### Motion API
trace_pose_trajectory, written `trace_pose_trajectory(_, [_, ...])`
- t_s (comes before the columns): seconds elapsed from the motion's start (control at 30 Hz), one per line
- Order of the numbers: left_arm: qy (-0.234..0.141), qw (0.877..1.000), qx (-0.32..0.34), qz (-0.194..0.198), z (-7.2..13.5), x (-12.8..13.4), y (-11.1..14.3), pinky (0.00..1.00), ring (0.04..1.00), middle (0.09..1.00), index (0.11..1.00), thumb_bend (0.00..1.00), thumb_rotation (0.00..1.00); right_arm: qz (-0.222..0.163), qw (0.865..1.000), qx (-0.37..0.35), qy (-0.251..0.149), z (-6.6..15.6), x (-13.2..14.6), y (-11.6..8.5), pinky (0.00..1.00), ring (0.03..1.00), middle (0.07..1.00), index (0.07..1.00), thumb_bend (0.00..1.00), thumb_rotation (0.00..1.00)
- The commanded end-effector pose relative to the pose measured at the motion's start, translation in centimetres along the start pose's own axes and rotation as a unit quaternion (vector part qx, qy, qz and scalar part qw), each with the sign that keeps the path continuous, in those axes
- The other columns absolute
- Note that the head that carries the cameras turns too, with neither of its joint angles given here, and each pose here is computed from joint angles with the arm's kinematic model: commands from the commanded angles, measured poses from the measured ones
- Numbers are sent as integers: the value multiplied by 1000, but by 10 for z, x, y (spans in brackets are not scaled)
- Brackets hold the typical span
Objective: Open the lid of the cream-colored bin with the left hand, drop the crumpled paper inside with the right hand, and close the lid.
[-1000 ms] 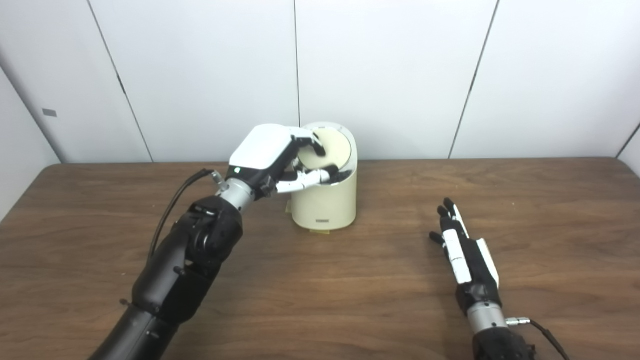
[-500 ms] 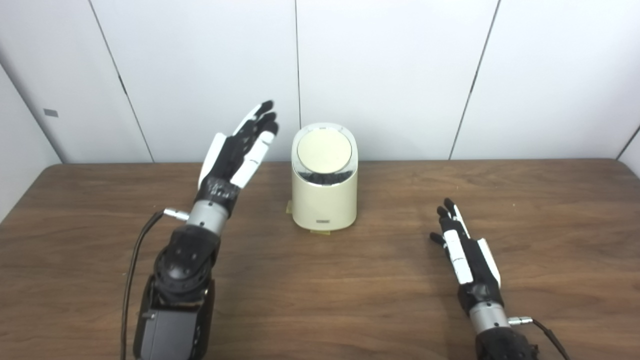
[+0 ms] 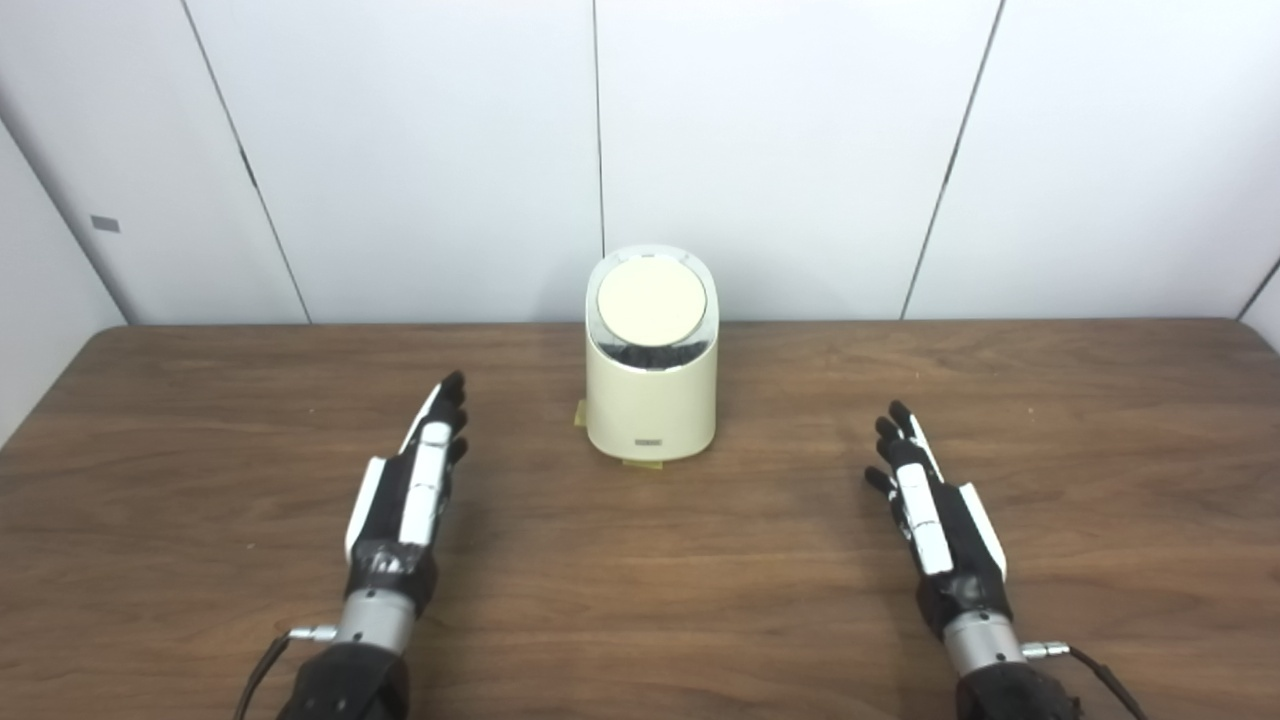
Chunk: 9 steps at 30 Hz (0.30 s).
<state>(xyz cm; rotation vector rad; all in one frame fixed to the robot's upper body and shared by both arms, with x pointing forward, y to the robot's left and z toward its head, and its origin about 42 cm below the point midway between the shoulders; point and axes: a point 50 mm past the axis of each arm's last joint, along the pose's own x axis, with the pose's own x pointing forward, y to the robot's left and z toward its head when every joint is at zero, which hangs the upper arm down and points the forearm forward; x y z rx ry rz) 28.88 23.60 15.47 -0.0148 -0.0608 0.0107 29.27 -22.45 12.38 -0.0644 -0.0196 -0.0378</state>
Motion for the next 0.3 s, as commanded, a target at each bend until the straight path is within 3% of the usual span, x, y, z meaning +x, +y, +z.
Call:
trace_pose_trajectory(0.0, [-31,999,-9,-1,7,2,2,1000,1000,1000,1000,455,1000,-2,999,16,-39,18,4,0,987,974,965,996,592,987])
trace_pose_trajectory(0.27, [-10,999,-39,18,-11,-16,17,1000,1000,1000,1000,473,1000,-15,995,79,-50,25,-2,-5,999,989,961,973,595,939])
